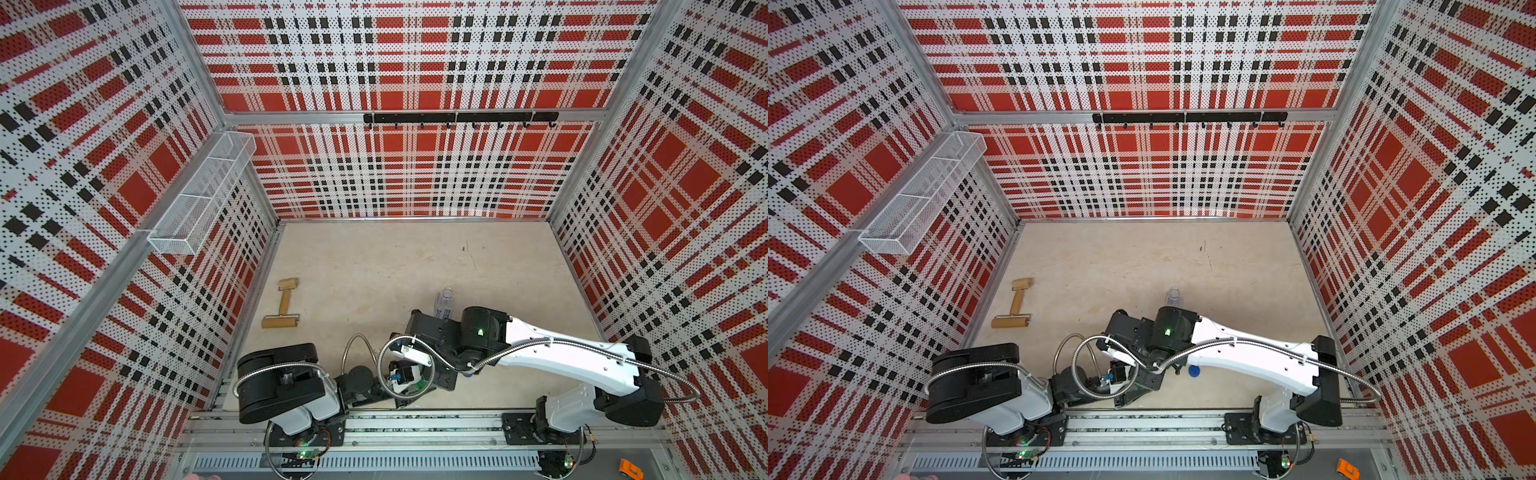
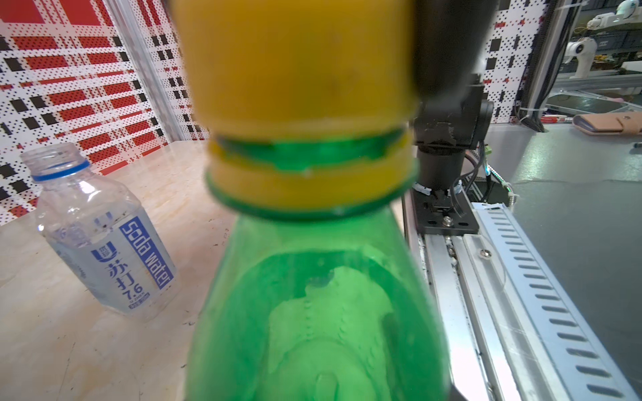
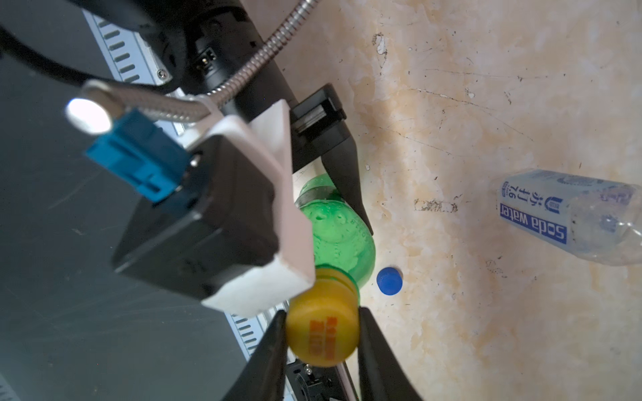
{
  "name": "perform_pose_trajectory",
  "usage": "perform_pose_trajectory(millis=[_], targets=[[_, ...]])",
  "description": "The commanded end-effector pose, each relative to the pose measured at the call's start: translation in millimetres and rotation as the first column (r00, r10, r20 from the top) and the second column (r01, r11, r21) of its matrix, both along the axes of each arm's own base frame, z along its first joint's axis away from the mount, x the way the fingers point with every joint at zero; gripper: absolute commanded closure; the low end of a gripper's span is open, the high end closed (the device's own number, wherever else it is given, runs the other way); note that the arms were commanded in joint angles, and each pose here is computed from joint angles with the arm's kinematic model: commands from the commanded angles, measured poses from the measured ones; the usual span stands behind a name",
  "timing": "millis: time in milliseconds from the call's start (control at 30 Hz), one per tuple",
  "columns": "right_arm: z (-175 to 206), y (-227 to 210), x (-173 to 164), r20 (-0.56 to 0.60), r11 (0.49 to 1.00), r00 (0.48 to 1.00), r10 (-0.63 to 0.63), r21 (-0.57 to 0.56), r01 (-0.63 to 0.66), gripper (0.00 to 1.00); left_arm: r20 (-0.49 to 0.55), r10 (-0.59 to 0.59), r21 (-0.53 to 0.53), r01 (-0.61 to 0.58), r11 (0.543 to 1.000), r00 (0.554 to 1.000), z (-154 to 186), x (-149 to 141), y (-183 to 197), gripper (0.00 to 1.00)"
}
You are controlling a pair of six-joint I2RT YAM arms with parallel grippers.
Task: Screw on the bottle caps
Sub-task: Screw the bottle cap onto the plastic bottle.
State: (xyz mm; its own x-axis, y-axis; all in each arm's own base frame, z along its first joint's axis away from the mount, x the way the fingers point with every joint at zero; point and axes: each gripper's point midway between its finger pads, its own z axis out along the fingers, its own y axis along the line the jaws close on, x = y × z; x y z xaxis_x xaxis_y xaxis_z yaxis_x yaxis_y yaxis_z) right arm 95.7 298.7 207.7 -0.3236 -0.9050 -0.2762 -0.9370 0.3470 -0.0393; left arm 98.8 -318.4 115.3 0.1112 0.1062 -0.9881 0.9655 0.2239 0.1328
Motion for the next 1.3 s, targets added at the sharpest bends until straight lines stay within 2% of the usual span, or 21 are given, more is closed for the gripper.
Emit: perform_pose_trajectory(millis=[0,133,267,367,467,600,700,800,933,967,1033,1133,1200,1267], targets=[[6.4,23.2,16.9,-0.06,0.968,0.978,-0.199,0.144,0.205,0.91,0.065,0.03,-0.077,-0.025,0.997,0.997,23.8,3.2,-0.1,0.46],[13.6,37.2,24.9,-0.141,0.902,0.924,-0.356,0.204,0.379,0.97,0.073,0.054,-0.083,-0.048,0.995,0.996,26.3,6.2,1.2,0.46],[7.2,45.4,27.5,-0.206,0.837,0.842,-0.499,0.14,0.53,0.99,0.08,0.064,-0.082,-0.057,0.995,0.995,26.5,6.9,1.2,0.47],[2.8,55.2,27.0,-0.247,0.795,0.791,-0.56,0.108,0.597,1.0,0.087,0.072,-0.082,-0.065,0.994,0.994,27.0,7.9,1.0,0.47],[5.3,62.2,30.6,-0.253,0.771,0.765,-0.592,0.1,0.629,1.0,0.092,0.079,-0.081,-0.072,0.994,0.993,27.0,8.7,1.2,0.47],[12.5,67.5,39.0,-0.278,0.715,0.716,-0.64,0.127,0.688,1.0,0.098,0.09,-0.078,-0.083,0.994,0.991,26.6,9.6,2.3,0.47],[23.1,68.6,45.9,-0.335,0.675,0.687,-0.645,0.173,0.718,0.86,0.101,0.094,-0.078,-0.086,0.993,0.99,27.0,10.1,2.5,0.47],[41.5,64.4,52.4,-0.343,0.668,0.705,-0.621,0.237,0.705,0.74,0.101,0.094,-0.075,-0.087,0.993,0.99,25.9,10.0,2.7,0.47],[71.7,43.1,59.3,-0.295,0.683,0.742,-0.601,0.293,0.669,0.46,0.099,0.084,-0.07,-0.077,0.995,0.992,24.4,8.7,0.8,0.47],[77.5,38.3,58.6,-0.281,0.695,0.757,-0.589,0.301,0.653,0.42,0.099,0.08,-0.069,-0.073,0.995,0.992,24.1,8.4,-0.4,0.47],[85.9,25.4,59.1,-0.23,0.725,0.788,-0.572,0.307,0.616,0.38,0.098,0.069,-0.065,-0.063,0.996,0.993,22.7,7.3,-2.1,0.47],[94.1,4.3,60.2,-0.12,0.801,0.851,-0.511,0.294,0.522,0.35,0.097,0.056,-0.066,-0.05,0.997,0.994,22.8,5.1,-3.1,0.47],[101.8,-4.7,59.6,-0.043,0.853,0.9,-0.433,0.303,0.425,0.35,0.093,0.044,-0.066,-0.038,0.997,0.995,22.6,2.8,-3.0,0.47],[99.7,-6.9,45.6,-0.027,0.905,0.956,-0.291,0.316,0.284,0.35,0.086,0.021,-0.07,-0.015,0.997,0.996,23.3,-1.0,-3.4,0.47]])
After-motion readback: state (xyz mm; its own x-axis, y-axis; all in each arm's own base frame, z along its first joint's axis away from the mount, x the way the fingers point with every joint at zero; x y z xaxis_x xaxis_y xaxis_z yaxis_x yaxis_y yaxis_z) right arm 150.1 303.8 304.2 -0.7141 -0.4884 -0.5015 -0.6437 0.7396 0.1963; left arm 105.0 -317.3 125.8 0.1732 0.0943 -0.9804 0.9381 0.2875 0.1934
